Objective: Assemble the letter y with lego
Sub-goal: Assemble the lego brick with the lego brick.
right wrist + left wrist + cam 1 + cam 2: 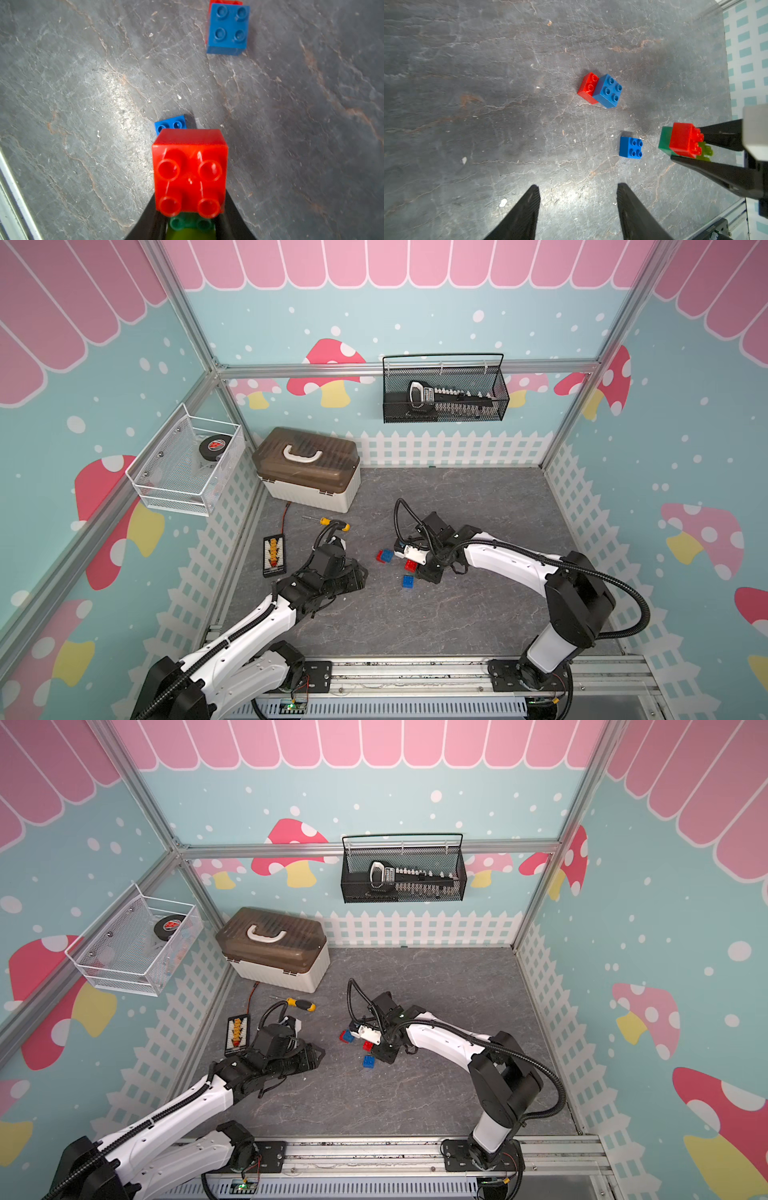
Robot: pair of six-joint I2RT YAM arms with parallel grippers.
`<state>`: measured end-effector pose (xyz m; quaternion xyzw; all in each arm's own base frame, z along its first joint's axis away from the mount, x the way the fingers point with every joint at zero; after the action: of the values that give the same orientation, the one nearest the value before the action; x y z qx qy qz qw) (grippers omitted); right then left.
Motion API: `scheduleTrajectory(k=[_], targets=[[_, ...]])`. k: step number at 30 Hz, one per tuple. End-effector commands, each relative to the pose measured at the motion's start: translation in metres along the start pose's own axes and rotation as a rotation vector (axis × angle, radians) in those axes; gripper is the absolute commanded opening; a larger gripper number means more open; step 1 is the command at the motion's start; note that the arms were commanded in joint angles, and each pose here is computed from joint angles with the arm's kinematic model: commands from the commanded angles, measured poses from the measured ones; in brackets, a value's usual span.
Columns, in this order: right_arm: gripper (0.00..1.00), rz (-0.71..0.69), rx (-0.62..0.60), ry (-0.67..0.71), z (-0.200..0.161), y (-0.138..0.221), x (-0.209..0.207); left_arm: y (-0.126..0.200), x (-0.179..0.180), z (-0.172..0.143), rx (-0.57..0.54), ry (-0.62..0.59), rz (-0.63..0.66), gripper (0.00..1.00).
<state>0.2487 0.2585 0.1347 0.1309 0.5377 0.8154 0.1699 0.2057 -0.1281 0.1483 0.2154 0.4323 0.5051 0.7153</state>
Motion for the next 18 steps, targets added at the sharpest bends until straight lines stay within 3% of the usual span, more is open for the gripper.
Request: scheduleTrajectory(k=[1,5,18], targets=[[0.31,0.042,-0.013,0.162,0.016,-0.001,0.006,0.000,0.012,-0.011,0.039,0.007,0.016,0.61],[0.30,0.069,-0.004,0.248,0.023,-0.017,0.013,0.000,0.017,-0.013,0.038,0.022,0.014,0.61],[0.30,0.091,0.035,0.304,0.024,-0.026,0.012,-0.002,0.019,-0.014,0.044,0.030,0.016,0.61]])
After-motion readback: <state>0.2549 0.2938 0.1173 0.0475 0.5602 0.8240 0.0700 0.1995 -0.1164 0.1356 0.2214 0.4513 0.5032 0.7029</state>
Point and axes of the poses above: each gripper's point midway between its finger pads, its own y axis back along the fingers, its own x axis along the line the jaws close on, z = x × y, the point moved 6 cm from there along y, back along the fingers, and after that the axes turned 8 degrees about -y, right-handed, at the moved point
